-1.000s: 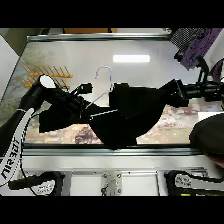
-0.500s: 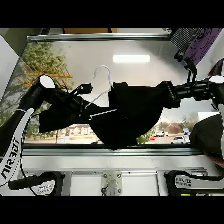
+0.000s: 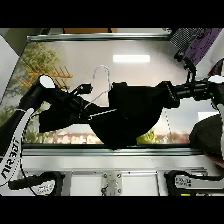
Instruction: Fold the clothes and pants, and hang the long-sleeved shirts on hangers.
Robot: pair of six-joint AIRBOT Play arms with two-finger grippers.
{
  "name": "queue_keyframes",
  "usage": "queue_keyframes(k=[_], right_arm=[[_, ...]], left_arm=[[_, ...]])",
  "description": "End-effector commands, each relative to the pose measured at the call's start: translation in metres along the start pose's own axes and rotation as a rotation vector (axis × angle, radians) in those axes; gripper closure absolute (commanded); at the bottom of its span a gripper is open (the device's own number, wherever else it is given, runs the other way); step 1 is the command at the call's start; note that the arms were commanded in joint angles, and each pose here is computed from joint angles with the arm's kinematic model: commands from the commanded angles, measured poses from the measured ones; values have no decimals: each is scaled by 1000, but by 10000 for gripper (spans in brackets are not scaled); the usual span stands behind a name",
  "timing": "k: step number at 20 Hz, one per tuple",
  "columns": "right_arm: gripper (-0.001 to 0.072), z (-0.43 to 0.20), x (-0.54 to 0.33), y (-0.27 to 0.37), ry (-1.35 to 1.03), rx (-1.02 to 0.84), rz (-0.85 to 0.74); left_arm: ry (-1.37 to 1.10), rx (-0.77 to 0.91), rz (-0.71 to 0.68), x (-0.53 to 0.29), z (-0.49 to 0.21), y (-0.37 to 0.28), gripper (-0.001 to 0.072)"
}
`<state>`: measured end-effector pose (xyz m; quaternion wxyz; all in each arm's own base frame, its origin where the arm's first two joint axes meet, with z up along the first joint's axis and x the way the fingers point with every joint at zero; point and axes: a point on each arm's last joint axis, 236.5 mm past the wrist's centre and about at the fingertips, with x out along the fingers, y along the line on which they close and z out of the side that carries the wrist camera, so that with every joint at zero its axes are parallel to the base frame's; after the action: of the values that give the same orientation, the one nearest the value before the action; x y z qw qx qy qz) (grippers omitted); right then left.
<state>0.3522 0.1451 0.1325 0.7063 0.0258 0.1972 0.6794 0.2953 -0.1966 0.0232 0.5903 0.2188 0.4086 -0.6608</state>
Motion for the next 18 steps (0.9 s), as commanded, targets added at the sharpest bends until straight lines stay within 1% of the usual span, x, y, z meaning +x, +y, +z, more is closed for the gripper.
queue_keyframes(k=[1, 7, 8, 10, 18], right_arm=[[54, 0, 0, 0, -1, 1, 1], [59, 0, 0, 0, -1, 1, 0], [161, 0, 0, 0, 0, 1, 1], [701, 0, 0, 0, 0, 1, 3], [692, 0, 0, 0, -1, 1, 1]], left_arm=[[-3, 1, 0, 0, 1, 0, 693], [-1, 1, -9, 0, 1, -2, 693], [-1, 1, -9, 0, 1, -2, 693], [-1, 1, -9, 0, 1, -2, 692], [-1, 1, -13, 0, 0, -3, 693]])
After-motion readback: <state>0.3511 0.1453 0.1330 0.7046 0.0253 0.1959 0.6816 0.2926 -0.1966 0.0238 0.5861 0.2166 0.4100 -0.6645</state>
